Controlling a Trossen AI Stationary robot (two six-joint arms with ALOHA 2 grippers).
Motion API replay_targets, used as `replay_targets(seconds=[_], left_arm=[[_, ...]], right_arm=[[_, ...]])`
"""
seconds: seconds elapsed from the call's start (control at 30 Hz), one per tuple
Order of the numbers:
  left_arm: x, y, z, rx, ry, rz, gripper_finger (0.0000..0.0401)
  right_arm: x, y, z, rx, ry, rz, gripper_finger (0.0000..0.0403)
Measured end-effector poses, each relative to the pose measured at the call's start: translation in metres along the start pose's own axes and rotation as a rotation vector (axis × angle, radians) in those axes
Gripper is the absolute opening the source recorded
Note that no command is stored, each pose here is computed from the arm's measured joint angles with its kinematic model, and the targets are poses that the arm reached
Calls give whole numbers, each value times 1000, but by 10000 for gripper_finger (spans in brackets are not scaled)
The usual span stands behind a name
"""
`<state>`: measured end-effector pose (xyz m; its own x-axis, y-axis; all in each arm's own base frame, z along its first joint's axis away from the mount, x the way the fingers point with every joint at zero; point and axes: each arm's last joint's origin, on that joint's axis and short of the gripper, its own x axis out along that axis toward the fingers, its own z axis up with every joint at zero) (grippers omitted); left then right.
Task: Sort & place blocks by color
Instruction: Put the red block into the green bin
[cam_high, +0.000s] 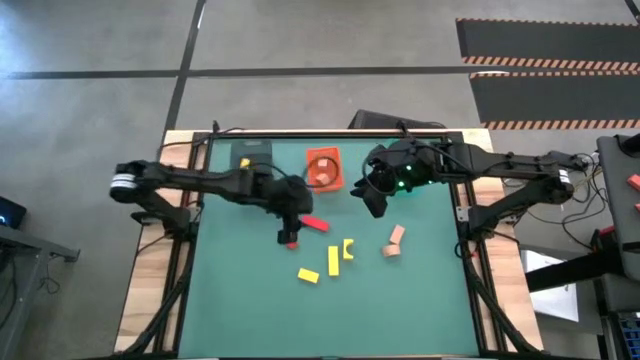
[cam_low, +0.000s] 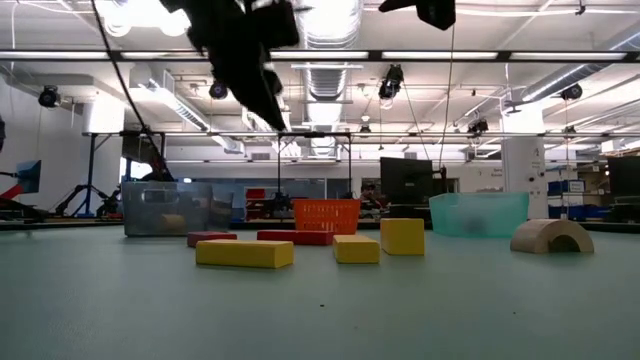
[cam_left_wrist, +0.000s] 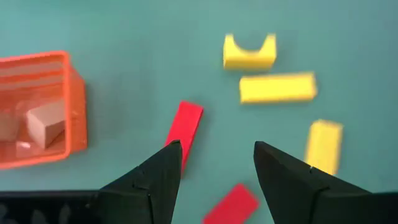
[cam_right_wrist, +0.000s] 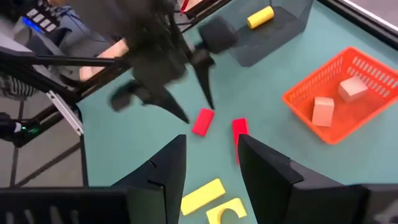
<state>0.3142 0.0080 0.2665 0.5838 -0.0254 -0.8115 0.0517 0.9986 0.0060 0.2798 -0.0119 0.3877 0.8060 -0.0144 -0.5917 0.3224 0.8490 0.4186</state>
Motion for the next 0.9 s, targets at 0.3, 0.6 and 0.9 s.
replay_targets(seconds=[0.3,0.6,0.9], left_arm=[[66,6,-13,208,172,-25,185],[92,13,-15,250,171,-21,185],[105,24,-17,231,154,-1,185]], right_arm=[[-11,5,-12,39,-18,11,130],[-10,6,-17,65,-21,-12,130],[-10,6,-17,68,-24,-18,129]])
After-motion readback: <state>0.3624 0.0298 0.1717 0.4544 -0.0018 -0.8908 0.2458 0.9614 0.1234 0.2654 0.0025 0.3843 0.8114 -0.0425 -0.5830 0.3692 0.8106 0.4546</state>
